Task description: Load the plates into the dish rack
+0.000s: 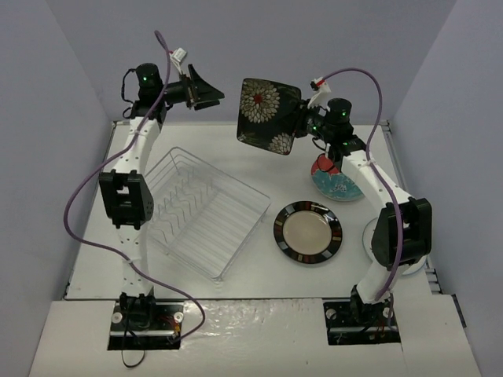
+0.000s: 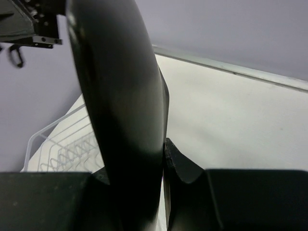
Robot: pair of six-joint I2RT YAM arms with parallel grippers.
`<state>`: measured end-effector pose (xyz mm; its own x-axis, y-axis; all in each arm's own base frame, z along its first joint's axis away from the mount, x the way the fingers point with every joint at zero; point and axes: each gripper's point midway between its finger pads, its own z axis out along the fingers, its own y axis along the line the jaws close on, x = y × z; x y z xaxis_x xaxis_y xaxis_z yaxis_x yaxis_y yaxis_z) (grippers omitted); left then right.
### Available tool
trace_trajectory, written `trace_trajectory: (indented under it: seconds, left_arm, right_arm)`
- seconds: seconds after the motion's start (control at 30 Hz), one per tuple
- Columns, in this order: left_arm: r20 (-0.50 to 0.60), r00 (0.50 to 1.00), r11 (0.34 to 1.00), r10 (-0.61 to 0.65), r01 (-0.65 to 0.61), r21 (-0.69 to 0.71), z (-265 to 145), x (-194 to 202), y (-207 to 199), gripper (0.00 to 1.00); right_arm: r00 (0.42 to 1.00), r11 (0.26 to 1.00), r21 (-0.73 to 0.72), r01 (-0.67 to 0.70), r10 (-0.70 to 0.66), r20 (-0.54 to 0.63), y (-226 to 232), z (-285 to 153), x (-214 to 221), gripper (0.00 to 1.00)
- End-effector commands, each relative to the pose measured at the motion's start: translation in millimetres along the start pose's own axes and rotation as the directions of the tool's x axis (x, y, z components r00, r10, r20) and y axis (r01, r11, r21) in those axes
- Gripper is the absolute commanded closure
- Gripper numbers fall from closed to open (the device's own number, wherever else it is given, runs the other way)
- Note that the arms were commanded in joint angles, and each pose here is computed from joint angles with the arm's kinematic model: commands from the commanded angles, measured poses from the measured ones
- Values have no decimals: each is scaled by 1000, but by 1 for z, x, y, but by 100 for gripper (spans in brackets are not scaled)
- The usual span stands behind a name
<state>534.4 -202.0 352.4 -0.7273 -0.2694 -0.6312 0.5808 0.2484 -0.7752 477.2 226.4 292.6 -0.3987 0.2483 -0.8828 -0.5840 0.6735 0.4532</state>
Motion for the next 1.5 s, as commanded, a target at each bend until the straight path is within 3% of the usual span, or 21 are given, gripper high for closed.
trace_trajectory:
  seconds: [0.0,0.1,0.3,0.4,0.43,0.47,0.57,0.87,1.1,1.47]
  left_arm:
    - [11,955,772,296,-233,-591,-86,-25,-1,3]
    - [32,940,739,339,-245,-627,-103,-30,-15,3]
    - [-24,874,469,485,-283,-836,-168,-36,-34,3]
    - [29,819,364,573,-223,-904,-208,-50,-51,3]
    - [24,825,331,565,-201,-922,-216,-42,-40,3]
    - [45,786,318,616,-196,-928,-223,-49,-58,3]
    - [61,758,273,650,-158,-949,-242,-46,-66,3]
    - [48,785,161,618,-67,-985,-271,-33,-49,3]
    - [66,786,202,614,-76,-976,-263,-27,-41,3]
    - [54,784,194,618,-85,-977,-265,-25,-43,3]
  right_arm:
    - [954,994,-28,110,-98,282,44,-27,-100,100]
    - [953,991,-16,135,-125,275,47,-24,-97,100]
    - [939,972,-72,223,-194,284,71,-16,-97,100]
    - [924,962,-125,243,-191,331,93,-8,-96,100]
    - [919,954,-155,256,-191,344,105,-1,-90,100]
    - [920,952,-165,257,-188,344,109,4,-86,100]
    - [915,943,-192,272,-191,356,132,29,-73,100]
    - [912,925,-197,326,-253,322,182,99,-17,100]
    - [858,917,-79,391,-332,391,194,127,4,100]
    - [848,930,-48,363,-309,430,186,142,14,100]
